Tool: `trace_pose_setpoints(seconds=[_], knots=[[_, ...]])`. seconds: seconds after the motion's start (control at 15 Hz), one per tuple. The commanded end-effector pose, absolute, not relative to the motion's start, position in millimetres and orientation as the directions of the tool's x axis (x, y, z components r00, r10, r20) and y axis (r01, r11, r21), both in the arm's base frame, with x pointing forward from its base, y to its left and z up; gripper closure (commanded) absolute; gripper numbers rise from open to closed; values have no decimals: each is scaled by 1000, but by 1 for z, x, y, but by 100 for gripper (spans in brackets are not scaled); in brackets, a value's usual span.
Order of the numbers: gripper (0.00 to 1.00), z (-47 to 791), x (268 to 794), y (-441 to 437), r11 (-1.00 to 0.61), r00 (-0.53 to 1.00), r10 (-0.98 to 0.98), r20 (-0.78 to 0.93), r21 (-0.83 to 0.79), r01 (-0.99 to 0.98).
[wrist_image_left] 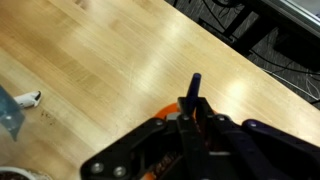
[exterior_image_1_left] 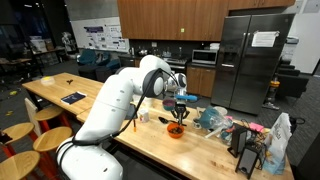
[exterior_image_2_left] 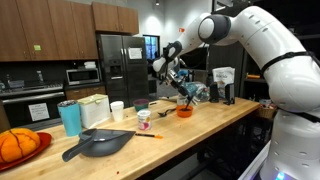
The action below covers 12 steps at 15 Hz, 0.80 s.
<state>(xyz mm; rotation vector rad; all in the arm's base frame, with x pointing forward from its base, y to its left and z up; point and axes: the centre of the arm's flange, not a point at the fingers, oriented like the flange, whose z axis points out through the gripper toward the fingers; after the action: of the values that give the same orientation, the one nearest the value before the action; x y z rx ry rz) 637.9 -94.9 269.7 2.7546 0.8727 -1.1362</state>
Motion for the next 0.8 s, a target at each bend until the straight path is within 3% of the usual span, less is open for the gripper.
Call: trace_pose_setpoints(seconds=[0.0,0.73], knots=[[97,270,623,-75,-821,550,508,-663,-180,542],[97,265,588,-65,-830,486,505,-714,-247,500]])
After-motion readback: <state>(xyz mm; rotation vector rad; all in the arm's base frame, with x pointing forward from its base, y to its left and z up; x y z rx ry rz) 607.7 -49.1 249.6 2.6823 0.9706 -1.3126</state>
